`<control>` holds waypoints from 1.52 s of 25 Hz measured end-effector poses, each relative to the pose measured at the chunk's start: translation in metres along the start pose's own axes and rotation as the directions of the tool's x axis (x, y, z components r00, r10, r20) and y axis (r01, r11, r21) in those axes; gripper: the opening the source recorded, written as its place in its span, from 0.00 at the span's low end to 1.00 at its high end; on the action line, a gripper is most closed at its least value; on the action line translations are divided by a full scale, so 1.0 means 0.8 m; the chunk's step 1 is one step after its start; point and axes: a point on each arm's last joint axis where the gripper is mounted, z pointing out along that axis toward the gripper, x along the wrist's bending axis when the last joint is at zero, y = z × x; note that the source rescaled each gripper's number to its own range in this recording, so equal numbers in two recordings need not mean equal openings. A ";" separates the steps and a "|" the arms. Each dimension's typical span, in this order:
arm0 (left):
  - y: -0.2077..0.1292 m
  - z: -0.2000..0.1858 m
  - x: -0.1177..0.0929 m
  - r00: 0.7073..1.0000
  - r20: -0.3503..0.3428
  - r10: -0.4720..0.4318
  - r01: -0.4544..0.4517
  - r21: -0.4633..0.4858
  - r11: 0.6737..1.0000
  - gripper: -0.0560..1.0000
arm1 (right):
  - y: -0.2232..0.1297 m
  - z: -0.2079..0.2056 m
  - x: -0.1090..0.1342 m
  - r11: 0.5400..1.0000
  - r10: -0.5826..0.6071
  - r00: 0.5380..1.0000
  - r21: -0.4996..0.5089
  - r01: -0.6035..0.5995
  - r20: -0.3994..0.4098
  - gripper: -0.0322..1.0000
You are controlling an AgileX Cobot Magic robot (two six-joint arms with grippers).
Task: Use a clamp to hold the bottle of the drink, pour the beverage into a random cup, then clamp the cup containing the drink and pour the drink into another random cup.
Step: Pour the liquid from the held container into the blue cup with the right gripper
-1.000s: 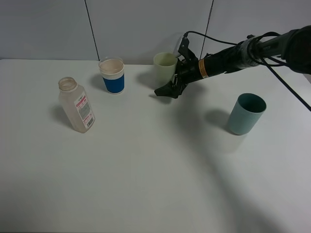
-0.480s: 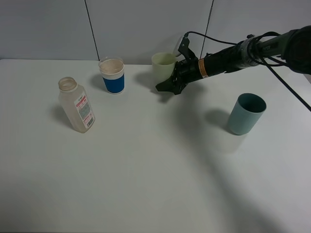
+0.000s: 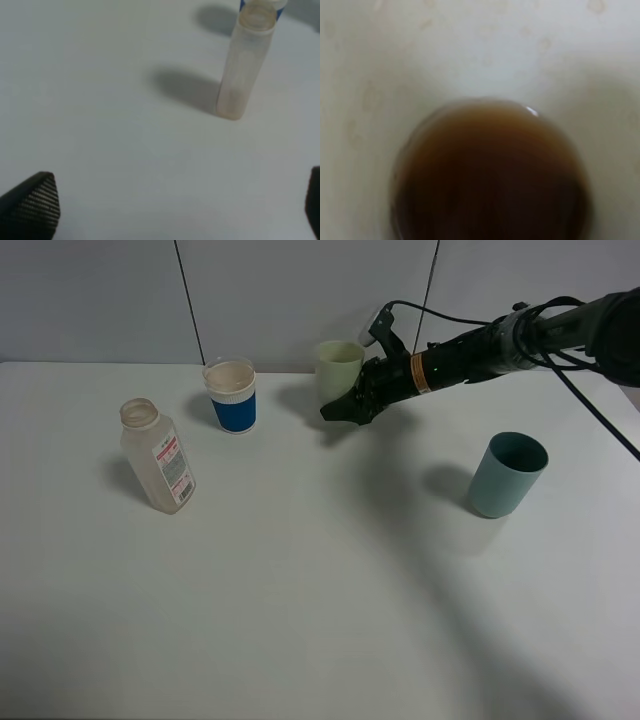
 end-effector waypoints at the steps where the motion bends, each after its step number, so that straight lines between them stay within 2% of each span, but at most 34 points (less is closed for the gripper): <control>1: 0.000 0.000 0.000 1.000 0.000 0.000 0.000 0.000 1.000 1.00 | 0.008 -0.004 0.000 1.000 -0.007 1.000 -0.007 0.007 0.006 0.06; 10: 0.000 0.000 0.000 1.000 0.000 0.000 0.000 0.000 1.000 1.00 | 0.060 -0.032 0.002 0.998 0.027 0.999 -0.055 -0.025 0.037 0.06; 19: 0.000 0.000 0.000 1.000 0.000 0.001 -0.001 0.000 1.000 1.00 | 0.112 -0.066 0.012 0.995 -0.015 0.997 -0.101 0.022 0.073 0.06; 28: 0.000 0.000 0.000 1.000 0.000 0.000 0.000 0.000 1.000 1.00 | 0.088 -0.100 0.039 0.999 -0.016 0.993 -0.032 0.019 0.113 0.06; 38: 0.000 0.000 0.000 1.000 0.001 0.000 0.000 0.000 1.000 1.00 | 0.096 -0.160 0.074 0.999 -0.021 0.957 0.036 0.012 0.288 0.06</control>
